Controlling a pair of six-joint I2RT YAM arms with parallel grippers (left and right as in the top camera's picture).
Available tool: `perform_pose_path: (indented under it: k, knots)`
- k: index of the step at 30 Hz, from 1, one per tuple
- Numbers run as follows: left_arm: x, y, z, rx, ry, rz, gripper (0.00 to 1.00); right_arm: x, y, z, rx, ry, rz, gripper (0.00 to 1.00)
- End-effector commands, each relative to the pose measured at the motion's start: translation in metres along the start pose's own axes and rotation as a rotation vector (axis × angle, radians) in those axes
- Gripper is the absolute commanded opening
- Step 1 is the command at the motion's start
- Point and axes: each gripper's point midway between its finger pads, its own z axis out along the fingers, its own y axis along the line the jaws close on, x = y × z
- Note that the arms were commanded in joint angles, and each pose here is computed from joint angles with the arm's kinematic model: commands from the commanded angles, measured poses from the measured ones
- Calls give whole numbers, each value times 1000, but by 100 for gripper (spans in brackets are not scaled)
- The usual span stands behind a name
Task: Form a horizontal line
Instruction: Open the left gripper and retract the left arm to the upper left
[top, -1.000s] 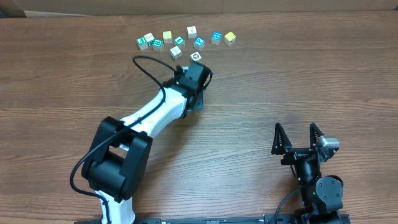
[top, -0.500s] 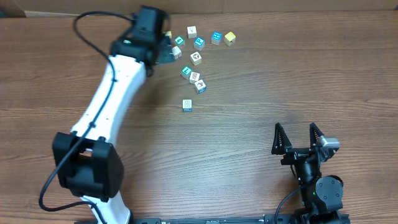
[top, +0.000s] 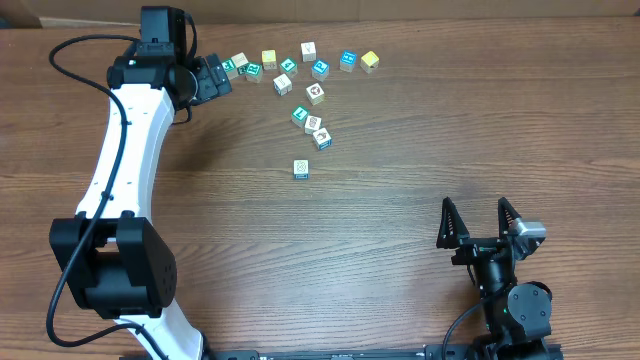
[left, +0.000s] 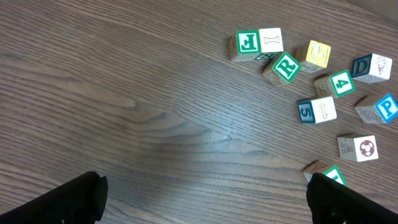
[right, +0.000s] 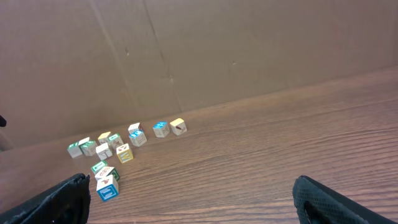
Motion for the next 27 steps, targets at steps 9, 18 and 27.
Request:
perform_pose_path:
  k: [9,18,27]
  knots:
    - [-2,-4,-4,23,-4,6,100,2,-2,0,2,-4,0,100]
    - [-2,-4,-4,23,-4,6,100,2,-2,0,2,-4,0,100]
    - [-2,-4,-4,23,-4,6,100,-1,-4,0,18,-16,1,100]
